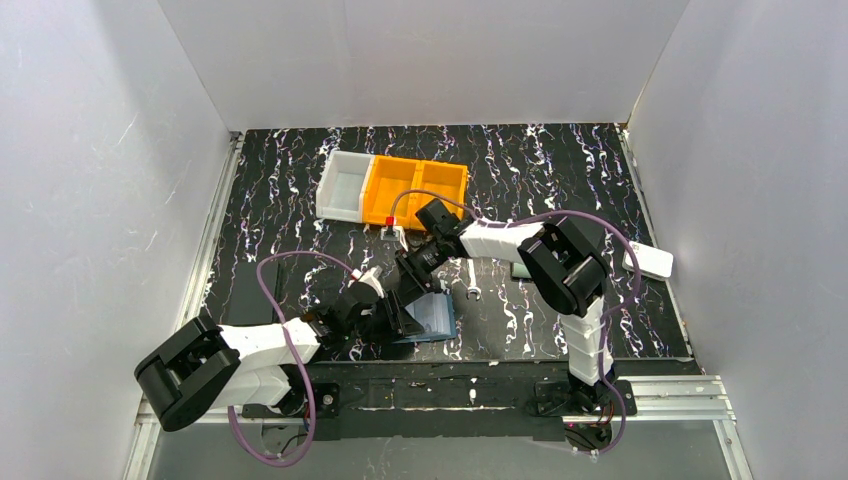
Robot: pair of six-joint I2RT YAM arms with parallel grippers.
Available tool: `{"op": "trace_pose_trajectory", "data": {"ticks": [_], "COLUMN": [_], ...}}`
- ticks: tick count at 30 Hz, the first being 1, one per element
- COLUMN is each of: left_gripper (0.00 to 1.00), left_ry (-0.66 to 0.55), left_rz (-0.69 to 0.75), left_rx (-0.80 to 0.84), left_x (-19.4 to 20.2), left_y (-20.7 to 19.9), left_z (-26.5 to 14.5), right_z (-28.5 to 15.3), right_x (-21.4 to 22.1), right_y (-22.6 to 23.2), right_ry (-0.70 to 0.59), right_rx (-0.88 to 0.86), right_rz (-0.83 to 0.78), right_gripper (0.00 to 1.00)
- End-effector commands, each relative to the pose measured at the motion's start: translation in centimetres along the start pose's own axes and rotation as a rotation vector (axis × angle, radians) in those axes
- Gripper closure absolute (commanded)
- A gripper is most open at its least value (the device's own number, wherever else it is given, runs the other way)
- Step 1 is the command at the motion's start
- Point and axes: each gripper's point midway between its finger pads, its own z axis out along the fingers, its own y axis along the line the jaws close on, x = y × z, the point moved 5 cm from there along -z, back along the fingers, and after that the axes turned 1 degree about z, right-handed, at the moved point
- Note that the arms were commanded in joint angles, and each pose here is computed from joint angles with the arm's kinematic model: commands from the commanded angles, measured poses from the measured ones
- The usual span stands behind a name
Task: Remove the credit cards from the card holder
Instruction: Remove the credit card from the card holder.
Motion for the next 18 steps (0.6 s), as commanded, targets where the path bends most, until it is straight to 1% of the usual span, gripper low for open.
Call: {"op": "trace_pose_trajectory", "data": {"ticks": [1, 2, 3, 5, 6, 9, 11, 15, 18], "left_gripper": [0.6, 0.61, 0.65, 0.76, 0.79, 0.8, 0.8, 0.8, 0.79], "left_ry": [-0.015, -0.017, -0.021, -0.033, -0.039, -0.045, -0.041, -0.041, -0.047], "left_rz": [0.004, 0.006, 0.004, -0.011, -0.021, -0.038, -0.041, -0.044, -0.056], "left_rx": [-0.082, -0.082, -0.083, -0.097, -0.1, -0.108, -0.106, -0.099, -0.102], "left_x": [0.0, 0.0, 0.0, -0.1, -0.1, 0.1, 0.2, 0.2, 0.2], "left_y": [1.8, 1.8, 1.8, 2.2, 2.4, 2.8, 2.8, 2.8, 2.9], "left_z": [0.0, 0.0, 0.0, 0.0, 0.0, -0.2, -0.2, -0.4, -0.4], "right_z": [1.1, 1.1, 1.1, 0.8, 0.5, -0.8, -1.2, -1.8, -2.4], "right_x": [-0.1, -0.1, -0.2, -0.3, -0.3, -0.3, 0.4, 3.4, 4.0], "right_y": [2.4, 2.4, 2.3, 2.2, 2.1, 1.9, 1.5, 0.4, 0.1], "right_ry": [-0.011, -0.018, -0.023, -0.022, -0.019, -0.018, -0.017, 0.055, 0.079], "right_rx": [-0.174, -0.176, -0.171, -0.148, -0.125, -0.059, -0.013, 0.114, 0.196], "right_rz": [0.097, 0.103, 0.102, 0.098, 0.089, 0.05, 0.039, 0.002, -0.061], "right_gripper": [0.51, 0.51, 0.51, 0.51, 0.5, 0.49, 0.49, 0.5, 0.52]}}
